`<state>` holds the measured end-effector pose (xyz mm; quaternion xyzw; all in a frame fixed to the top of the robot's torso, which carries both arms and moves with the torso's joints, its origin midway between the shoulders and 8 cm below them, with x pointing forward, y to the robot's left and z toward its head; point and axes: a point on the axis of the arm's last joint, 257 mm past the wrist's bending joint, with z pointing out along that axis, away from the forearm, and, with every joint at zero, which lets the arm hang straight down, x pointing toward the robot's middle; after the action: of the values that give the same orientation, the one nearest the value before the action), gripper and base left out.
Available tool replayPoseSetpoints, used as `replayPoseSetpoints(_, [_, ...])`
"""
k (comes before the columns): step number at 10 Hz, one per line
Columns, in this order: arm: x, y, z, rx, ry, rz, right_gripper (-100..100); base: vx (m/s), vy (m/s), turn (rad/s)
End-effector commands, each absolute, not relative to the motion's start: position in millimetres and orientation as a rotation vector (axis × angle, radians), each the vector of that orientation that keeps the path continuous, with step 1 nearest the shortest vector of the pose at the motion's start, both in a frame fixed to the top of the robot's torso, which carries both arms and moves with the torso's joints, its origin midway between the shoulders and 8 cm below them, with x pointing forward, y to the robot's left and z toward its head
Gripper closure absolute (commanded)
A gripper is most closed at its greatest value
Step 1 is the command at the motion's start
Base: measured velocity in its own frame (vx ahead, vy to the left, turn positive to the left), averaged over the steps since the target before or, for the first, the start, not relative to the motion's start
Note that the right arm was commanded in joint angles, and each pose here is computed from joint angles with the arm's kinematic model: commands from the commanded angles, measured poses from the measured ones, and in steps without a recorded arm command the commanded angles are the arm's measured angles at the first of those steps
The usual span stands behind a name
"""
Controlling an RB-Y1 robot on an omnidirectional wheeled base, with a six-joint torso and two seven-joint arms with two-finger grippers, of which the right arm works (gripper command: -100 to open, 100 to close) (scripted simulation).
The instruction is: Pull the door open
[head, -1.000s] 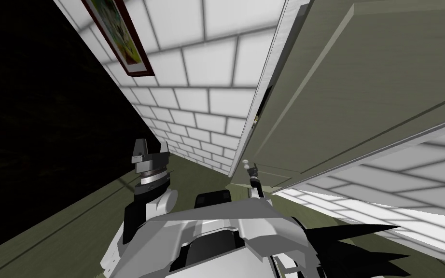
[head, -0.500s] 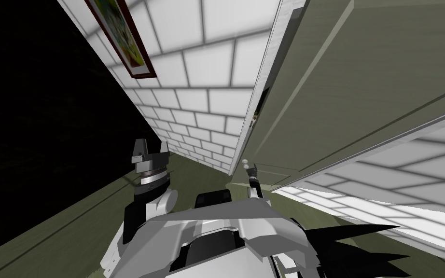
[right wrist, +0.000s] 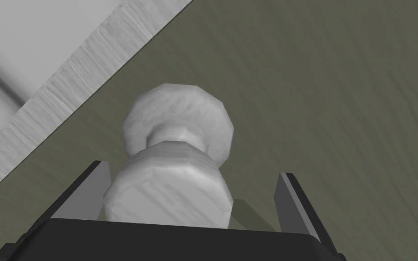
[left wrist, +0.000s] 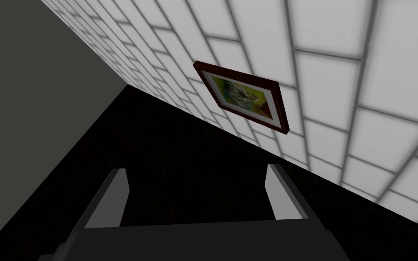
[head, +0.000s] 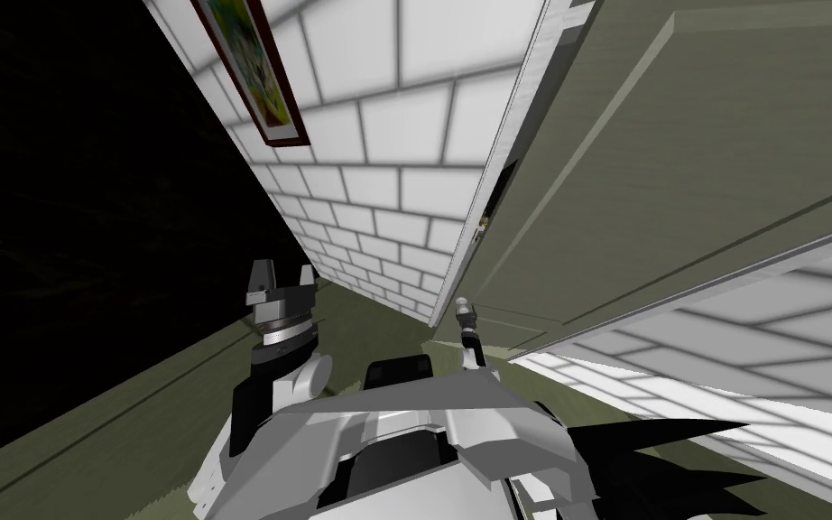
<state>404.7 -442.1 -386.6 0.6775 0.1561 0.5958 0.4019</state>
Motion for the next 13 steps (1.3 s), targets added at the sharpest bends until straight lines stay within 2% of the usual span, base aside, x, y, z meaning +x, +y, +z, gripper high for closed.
replayPoseSetpoints(1, [406.3,-437.9,-387.4,1.742,0.334,1.553,-100,-0.056,0.013,0.019])
replayPoseSetpoints(13, [421.5,-410.5,-389.9,1.913,-0.094,1.830,-100,-0.064,-0.009,0.026])
